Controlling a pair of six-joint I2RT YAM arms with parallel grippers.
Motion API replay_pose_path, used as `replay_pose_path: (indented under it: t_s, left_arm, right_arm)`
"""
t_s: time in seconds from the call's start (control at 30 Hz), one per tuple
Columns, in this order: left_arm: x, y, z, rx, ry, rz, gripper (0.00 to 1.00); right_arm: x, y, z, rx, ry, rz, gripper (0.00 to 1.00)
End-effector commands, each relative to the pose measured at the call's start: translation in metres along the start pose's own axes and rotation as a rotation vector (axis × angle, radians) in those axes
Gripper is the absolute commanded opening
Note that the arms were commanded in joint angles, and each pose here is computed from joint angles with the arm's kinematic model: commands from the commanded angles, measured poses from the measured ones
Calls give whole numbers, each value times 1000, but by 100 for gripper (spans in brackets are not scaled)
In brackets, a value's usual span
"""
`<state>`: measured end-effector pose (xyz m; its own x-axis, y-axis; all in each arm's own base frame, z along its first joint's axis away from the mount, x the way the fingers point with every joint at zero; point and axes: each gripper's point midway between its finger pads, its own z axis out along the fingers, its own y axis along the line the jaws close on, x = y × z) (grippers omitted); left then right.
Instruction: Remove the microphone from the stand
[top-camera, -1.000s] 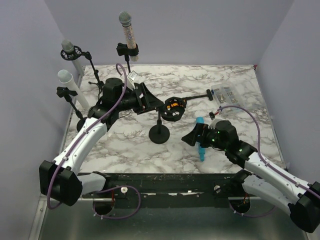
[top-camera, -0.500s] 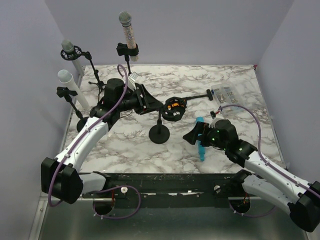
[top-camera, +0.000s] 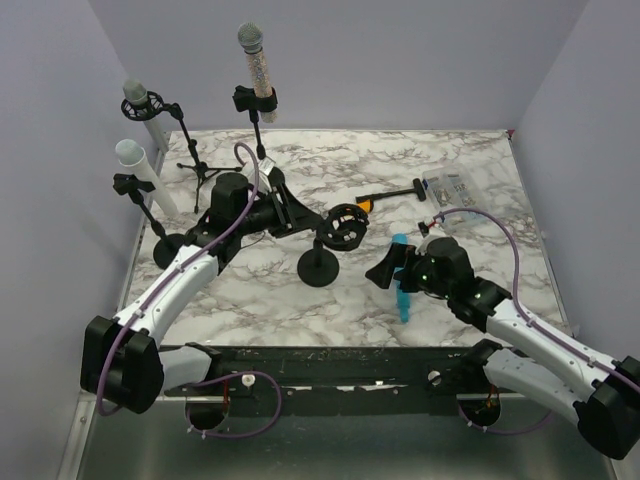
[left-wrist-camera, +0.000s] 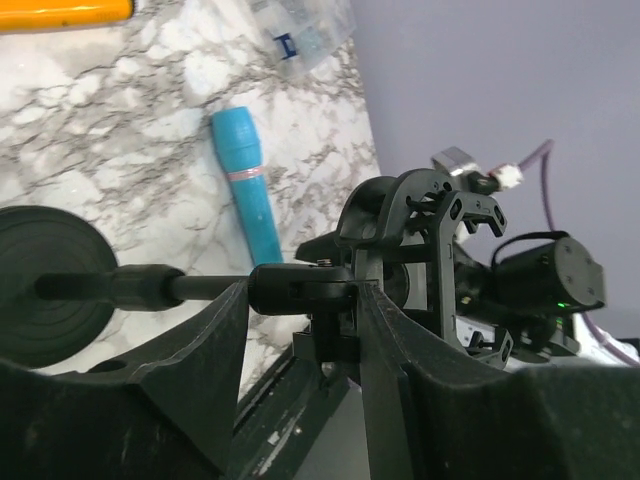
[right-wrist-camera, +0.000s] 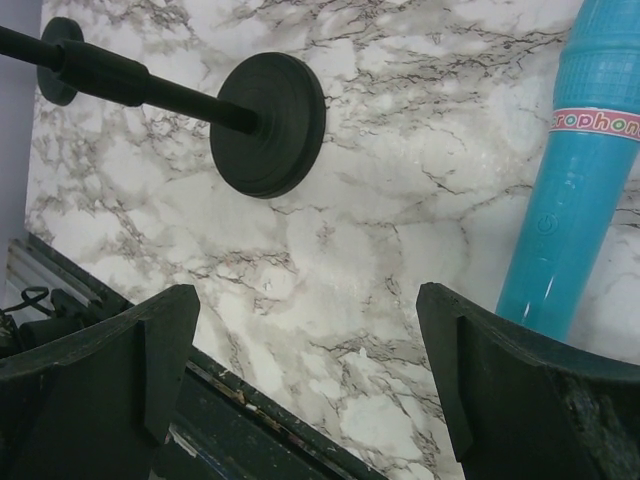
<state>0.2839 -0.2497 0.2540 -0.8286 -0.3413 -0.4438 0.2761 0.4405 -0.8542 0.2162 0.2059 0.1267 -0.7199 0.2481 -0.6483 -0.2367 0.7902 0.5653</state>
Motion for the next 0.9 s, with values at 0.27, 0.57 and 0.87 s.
replay_pose_path:
  t_s: [0.27, 0.57, 0.87]
  left_arm:
    - [39, 116, 8, -318, 32, -39, 21]
    - [12, 80, -10, -307, -30, 64, 68]
    - [-33, 9, -47, -228, -111, 229, 98]
  right_arm:
    - [-3, 0, 7, 9, -7, -15, 100]
    - [-14, 25, 0, -79, -1, -35, 100]
    - [-36, 52, -6, -147, -18, -53, 100]
